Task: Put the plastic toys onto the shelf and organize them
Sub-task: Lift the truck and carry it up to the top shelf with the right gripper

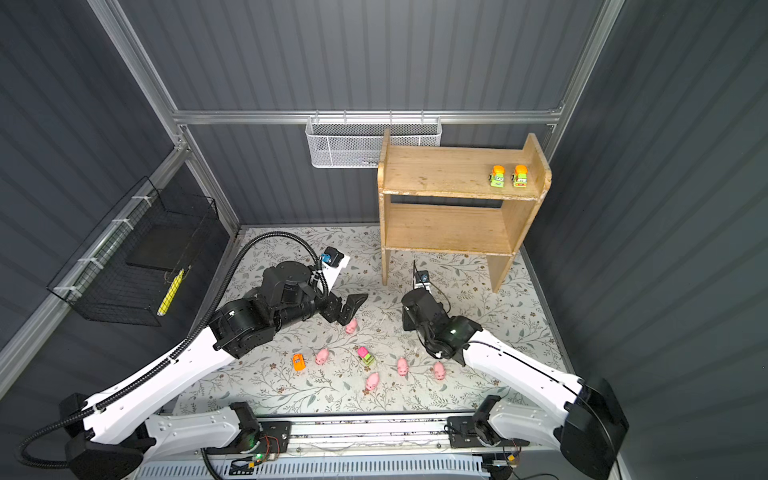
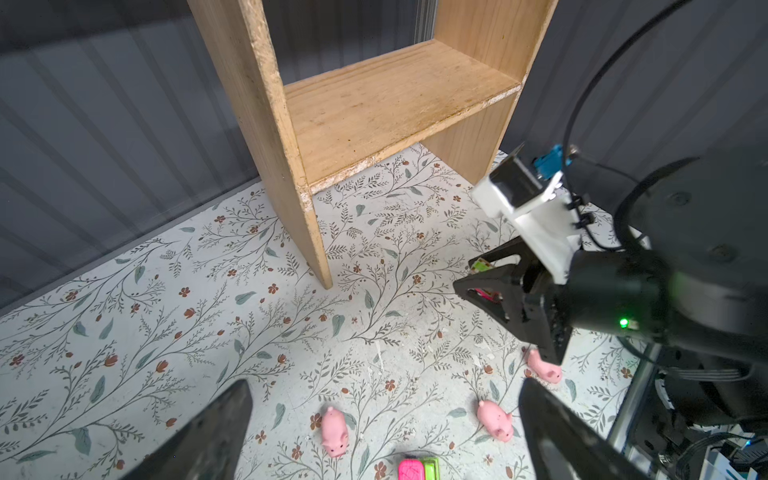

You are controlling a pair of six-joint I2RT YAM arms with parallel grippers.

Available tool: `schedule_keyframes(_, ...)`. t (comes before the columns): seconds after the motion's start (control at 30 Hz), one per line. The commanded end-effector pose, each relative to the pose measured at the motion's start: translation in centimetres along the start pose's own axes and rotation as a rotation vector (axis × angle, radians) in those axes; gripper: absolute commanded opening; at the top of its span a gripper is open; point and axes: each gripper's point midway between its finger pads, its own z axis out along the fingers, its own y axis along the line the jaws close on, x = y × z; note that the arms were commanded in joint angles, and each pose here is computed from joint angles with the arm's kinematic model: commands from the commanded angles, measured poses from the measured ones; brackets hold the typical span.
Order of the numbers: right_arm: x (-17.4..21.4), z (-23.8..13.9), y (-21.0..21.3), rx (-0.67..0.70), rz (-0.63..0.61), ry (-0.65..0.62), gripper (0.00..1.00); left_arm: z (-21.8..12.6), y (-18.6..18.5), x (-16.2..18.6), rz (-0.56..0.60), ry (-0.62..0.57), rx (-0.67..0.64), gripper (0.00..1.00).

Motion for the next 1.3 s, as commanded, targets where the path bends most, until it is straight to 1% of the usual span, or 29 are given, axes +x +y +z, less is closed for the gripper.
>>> schedule_keyframes(0.0, -0.7, -2.5, -0.7, 0.011, -0.064, 0.045, 0.28, 0.2, -0.6, -0.2, -0.013, 0.019, 0.036, 1.0)
schedule_keyframes(0.13, -3.1, -5.0, -0.8, 0.003, -0.074, 0.023, 0.28, 0.8, -1.1, 0.1, -0.03, 0.02, 0.064, 1.0)
schedule_keyframes(0.33, -7.4, -9.0, -0.7, -0.018, -0.082, -0.038, 0.28, 1.4, -1.9, -0.4, -0.031, 0.025, 0.105, 1.0)
schedule_keyframes(0.47, -11.1, -12.0, -0.9, -0.023, -0.097, -0.112, 0.28, 1.7, -2.2, -1.4, -0.023, 0.016, 0.121, 1.0)
schedule_keyframes(0.67, -15.8, -14.7, -1.0, -0.017, -0.118, -0.2, 0.28, 1.9, -2.8, -3.1, -0.011, -0.009, 0.149, 1.0)
schedule_keyframes(0.73, -17.1, -15.4, -1.2, -0.014, -0.121, -0.222, 0.28, 2.0, -2.9, -3.5, -0.005, -0.014, 0.152, 1.0)
schedule_keyframes(0.77, -17.6, -14.8, -1.1, -0.001, -0.127, -0.215, 0.28, 2.0, -3.0, -3.7, -0.002, -0.017, 0.153, 1.0)
schedule_keyframes(0.83, -18.8, -15.1, -1.3, 0.009, -0.131, -0.234, 0.28, 2.3, -3.0, -3.5, 0.004, -0.01, 0.154, 1.0)
schedule_keyframes(0.87, -19.5, -15.3, -1.4, 0.01, -0.128, -0.25, 0.28, 1.9, -3.1, -4.9, 0.008, -0.041, 0.155, 1.0)
schedule_keyframes(1.0, -22.3, -15.7, -2.3, 0.004, -0.09, -0.311, 0.28, 2.4, -3.1, -5.3, 0.025, -0.051, 0.154, 1.0)
schedule_keyframes(1.17, -25.6, -15.2, -3.5, 0.044, -0.076, -0.356, 0.28, 3.6, -2.9, -5.5, 0.058, -0.059, 0.139, 1.0)
schedule_keyframes(1.27, -27.1, -14.4, -3.5, 0.055, -0.095, -0.366, 0.28, 4.1, -3.1, -6.3, 0.071, -0.083, 0.143, 1.0)
